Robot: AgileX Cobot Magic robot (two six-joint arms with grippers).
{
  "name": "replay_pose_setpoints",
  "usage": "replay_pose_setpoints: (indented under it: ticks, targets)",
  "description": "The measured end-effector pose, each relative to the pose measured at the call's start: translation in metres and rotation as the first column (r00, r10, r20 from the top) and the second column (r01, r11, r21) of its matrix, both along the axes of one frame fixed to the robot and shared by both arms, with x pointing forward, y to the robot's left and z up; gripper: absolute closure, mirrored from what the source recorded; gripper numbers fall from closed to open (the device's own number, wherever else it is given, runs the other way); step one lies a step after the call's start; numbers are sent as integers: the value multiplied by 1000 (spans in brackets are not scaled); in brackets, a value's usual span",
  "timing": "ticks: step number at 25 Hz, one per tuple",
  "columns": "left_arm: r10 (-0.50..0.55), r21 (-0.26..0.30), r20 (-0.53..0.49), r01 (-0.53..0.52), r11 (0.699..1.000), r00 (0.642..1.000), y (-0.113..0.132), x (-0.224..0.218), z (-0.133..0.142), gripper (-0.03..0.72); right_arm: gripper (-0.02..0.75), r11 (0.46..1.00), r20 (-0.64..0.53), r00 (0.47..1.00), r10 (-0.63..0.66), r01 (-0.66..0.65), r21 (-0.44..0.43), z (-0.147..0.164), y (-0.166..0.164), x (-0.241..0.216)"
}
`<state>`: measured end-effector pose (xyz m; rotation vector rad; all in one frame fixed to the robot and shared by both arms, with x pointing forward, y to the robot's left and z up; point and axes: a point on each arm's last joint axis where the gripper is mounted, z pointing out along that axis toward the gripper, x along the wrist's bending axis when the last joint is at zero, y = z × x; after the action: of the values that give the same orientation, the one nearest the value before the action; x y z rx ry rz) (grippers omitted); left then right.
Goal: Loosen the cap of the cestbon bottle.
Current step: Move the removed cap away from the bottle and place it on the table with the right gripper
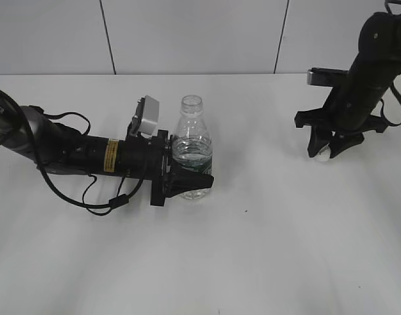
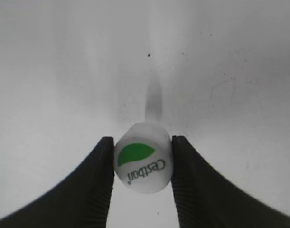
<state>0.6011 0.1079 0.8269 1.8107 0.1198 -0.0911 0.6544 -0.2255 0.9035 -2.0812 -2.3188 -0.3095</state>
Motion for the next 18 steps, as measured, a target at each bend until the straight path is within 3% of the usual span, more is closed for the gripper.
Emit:
replay_pose_setpoints:
  ticks: [18]
  targets:
    - [0,0,0,0,1000,1000,0,0,0,283,454,1000,6,1000,4,-4,-12,-5,-1,1]
